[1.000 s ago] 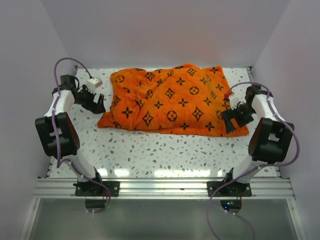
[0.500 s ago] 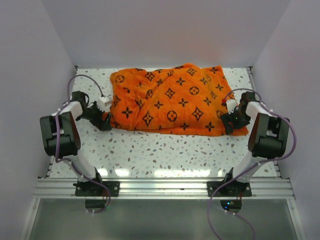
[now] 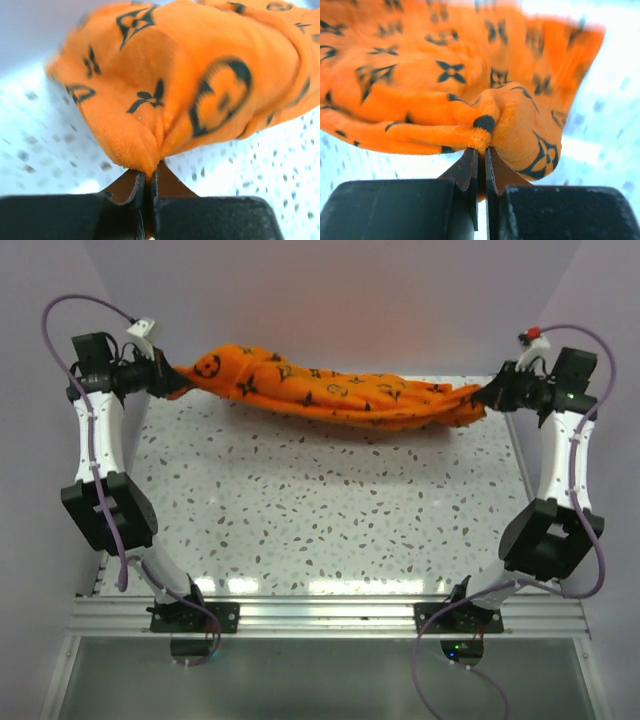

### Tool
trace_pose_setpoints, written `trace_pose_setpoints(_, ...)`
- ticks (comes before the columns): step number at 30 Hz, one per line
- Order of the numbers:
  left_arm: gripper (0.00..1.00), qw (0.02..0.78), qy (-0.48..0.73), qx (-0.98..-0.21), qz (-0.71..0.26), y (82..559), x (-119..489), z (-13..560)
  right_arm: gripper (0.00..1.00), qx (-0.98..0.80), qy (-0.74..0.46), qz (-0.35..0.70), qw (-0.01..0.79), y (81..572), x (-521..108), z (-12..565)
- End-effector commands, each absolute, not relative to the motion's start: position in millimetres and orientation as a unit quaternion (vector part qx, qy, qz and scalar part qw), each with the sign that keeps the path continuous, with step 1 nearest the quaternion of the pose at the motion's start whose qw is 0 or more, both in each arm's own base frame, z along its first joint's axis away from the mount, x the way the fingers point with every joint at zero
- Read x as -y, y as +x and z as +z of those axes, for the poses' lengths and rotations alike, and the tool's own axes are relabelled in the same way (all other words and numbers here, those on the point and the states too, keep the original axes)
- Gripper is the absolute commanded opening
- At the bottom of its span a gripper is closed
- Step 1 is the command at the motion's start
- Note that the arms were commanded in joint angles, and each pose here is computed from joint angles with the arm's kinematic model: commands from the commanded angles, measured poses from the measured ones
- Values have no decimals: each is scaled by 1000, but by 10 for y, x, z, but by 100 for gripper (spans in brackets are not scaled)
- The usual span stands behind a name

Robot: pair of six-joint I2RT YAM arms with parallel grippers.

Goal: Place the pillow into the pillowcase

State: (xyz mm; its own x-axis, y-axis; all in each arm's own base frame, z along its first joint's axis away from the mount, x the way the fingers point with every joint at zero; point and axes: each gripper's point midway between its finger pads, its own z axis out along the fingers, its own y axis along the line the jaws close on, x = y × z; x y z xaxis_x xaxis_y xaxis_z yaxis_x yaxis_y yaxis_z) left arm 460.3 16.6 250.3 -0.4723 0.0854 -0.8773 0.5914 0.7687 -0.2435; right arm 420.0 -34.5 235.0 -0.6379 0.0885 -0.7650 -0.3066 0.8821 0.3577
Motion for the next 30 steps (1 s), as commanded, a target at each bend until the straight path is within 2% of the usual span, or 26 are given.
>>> trace_pose_setpoints(1, 0, 583, 183, -741, -279, 4630, -124, 3781, 0, -768, -72, 257, 582, 4228, 188, 3920)
trace_pose_setpoints(6, 0, 636, 173, -722, -210, 4385, -234, 4213, 0, -715, -41, 203, 668, 3964, 431, 4640)
trace_pose_setpoints(7, 0, 662, 171, -704, -192, 4212, -210, 4487, 0, -703, -32, 189, 685, 3881, 515, 4788)
trace_pose_setpoints(11, 0, 718, 187, -659, -122, 3698, -164, 4994, 0, -658, -25, 99, 746, 3413, 632, 5330)
trace_pose_setpoints(14, 0, 725, 189, -655, -95, 3524, -152, 5028, 0, -633, -20, 27, 773, 3230, 723, 5552)
trace_pose_setpoints(17, 0, 704, 195, -673, -113, 3565, -122, 4793, 0, -651, -2, 16, 759, 3415, 902, 5414)
trace_pose_setpoints(21, 0, 641, 179, -731, -152, 3826, -56, 4172, 0, -710, 16, 18, 704, 3904, 1091, 4848)
trace_pose_setpoints(26, 0, 537, 120, -817, -175, 4206, 168, 3157, 0, -783, -55, 14, 620, 4628, 498, 3840)
trace_pose_setpoints(28, 10, 488, 54, -851, -184, 4398, 56, 2731, 0, -817, -78, 14, 572, 5050, 305, 3328)
trace_pose_setpoints(29, 29, 483, 46, -855, -183, 4490, 12, 2724, 14, -832, -81, 8, 548, 5216, 277, 3118)
trace_pose_setpoints(30, 37, 471, 41, -862, -184, 4551, -12, 2649, 39, -843, -80, -4, 532, 5343, 290, 2993)
